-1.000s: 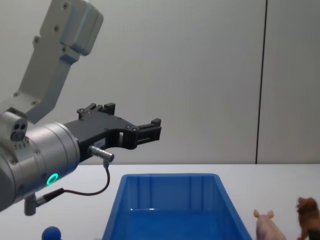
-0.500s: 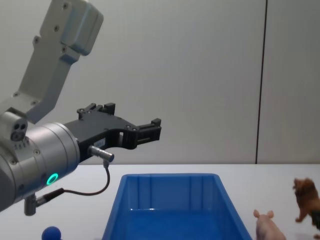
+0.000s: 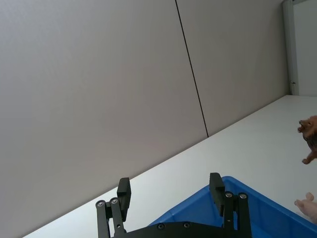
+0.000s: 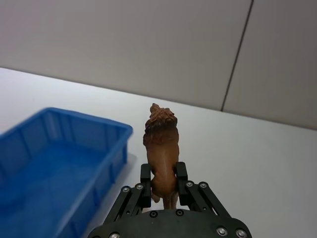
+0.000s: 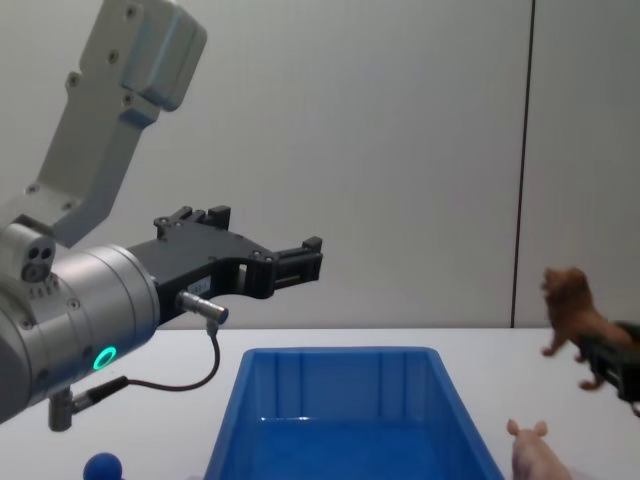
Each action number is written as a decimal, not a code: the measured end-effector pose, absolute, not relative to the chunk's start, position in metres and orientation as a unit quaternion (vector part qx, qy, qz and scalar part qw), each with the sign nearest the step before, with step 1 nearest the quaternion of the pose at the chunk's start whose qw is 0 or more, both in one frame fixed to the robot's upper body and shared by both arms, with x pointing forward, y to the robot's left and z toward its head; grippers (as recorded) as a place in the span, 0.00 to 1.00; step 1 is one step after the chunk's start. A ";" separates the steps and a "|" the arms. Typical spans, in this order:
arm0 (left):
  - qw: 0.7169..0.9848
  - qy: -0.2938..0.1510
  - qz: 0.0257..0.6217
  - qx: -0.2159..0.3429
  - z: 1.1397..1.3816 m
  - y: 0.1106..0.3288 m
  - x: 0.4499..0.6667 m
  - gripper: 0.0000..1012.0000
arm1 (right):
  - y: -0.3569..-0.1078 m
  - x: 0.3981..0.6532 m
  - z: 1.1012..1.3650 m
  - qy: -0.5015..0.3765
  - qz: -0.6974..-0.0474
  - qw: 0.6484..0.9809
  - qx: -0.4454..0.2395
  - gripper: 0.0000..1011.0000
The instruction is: Pick up the two dolls from the table and place them into the box.
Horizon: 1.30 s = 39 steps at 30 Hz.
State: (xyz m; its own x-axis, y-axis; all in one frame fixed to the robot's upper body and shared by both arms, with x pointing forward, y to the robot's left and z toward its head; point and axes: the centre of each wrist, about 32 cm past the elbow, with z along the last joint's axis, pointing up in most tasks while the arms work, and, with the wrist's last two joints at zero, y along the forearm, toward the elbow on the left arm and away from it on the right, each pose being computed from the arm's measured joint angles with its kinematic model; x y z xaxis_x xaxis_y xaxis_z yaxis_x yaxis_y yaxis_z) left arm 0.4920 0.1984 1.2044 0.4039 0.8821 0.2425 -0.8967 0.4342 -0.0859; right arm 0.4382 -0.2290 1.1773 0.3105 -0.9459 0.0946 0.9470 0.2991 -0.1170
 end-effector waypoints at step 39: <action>0.837 -0.126 0.531 0.029 1.204 0.198 0.492 0.99 | -0.178 0.468 1.197 0.013 -0.439 0.898 -0.033 0.89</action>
State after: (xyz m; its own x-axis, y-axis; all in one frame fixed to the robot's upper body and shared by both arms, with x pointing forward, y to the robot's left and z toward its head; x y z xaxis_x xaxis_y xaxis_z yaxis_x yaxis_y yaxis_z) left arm 0.4920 0.1984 1.2044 0.4039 0.8821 0.2425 -0.8967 0.4342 -0.0859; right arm 0.4683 -0.1782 1.1972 0.6137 -0.7895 0.0063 0.7879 0.6118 -0.0702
